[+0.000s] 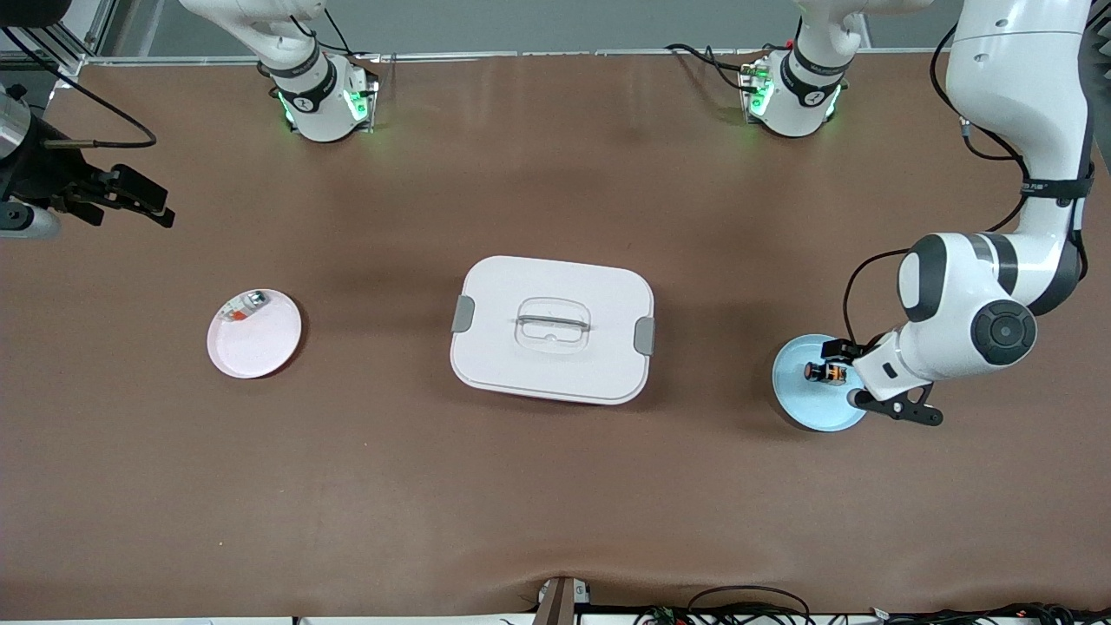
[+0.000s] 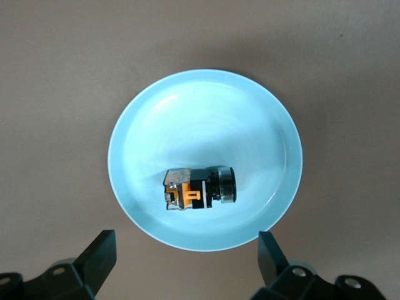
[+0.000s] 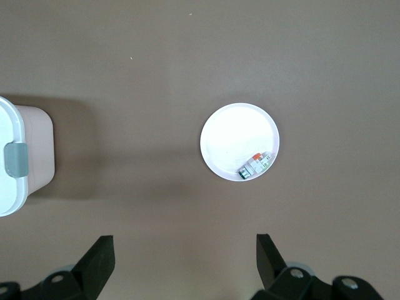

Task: Transfer orange switch to right arm and place
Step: 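Lower the left gripper over the orange switch on the blue plate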

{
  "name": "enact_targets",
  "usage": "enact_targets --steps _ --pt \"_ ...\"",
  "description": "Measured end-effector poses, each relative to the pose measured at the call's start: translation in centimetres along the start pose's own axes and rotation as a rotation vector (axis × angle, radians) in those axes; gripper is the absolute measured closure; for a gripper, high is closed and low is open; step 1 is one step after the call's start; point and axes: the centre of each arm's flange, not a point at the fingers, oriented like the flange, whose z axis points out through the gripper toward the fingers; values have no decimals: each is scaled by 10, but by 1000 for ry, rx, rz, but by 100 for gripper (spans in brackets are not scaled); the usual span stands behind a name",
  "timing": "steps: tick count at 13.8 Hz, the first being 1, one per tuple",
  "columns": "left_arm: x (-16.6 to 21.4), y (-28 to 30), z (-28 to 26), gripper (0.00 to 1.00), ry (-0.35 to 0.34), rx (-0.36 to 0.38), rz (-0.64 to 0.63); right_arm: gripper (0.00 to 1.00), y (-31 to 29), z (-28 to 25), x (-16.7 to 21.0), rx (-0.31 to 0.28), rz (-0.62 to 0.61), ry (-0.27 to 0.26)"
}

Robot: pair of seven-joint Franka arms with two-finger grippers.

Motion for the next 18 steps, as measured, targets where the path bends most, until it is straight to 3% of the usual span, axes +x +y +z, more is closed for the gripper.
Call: enact_targets --steps 18 --pt "12 4 83 0 8 2 9 0 1 1 0 0 2 -2"
